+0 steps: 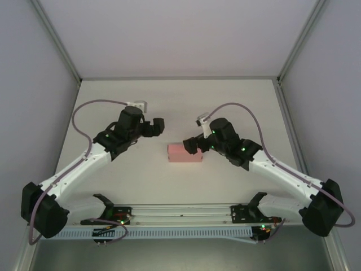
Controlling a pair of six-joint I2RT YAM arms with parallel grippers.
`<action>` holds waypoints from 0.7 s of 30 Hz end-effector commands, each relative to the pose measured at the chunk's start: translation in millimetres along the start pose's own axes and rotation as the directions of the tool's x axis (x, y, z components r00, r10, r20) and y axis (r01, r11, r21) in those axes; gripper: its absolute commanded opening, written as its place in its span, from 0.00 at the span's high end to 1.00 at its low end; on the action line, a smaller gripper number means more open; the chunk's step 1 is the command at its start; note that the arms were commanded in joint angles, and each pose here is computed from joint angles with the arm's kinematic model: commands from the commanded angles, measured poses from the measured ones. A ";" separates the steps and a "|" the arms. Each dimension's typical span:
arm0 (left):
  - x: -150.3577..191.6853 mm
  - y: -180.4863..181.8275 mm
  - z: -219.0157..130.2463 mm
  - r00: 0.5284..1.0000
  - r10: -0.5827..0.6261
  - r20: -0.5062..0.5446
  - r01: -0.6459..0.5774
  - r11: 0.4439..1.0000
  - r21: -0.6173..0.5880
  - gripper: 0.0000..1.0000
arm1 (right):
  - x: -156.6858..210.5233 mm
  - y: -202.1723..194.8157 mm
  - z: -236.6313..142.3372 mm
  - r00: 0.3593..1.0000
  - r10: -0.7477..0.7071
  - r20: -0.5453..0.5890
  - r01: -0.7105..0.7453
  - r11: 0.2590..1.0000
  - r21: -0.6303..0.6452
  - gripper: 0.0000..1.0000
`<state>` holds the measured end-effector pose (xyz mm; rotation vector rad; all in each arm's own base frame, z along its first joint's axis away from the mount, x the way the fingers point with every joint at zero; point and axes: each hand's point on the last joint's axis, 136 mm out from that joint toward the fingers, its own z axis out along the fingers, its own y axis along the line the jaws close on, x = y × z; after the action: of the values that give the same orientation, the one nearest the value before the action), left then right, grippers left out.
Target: Assemble paper box
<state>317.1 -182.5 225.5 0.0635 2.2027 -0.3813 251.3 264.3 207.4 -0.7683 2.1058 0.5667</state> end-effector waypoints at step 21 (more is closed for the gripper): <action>1.1 83.7 -35.5 0.992 -0.025 0.124 0.058 0.960 -0.272 0.00 | 92.0 6.5 93.8 0.531 -0.702 -0.475 0.483 0.711 -0.511 0.40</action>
<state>303.6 -99.3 224.3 -0.1473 2.1226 -0.1356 255.1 298.5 77.7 -1.9926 2.1232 0.2741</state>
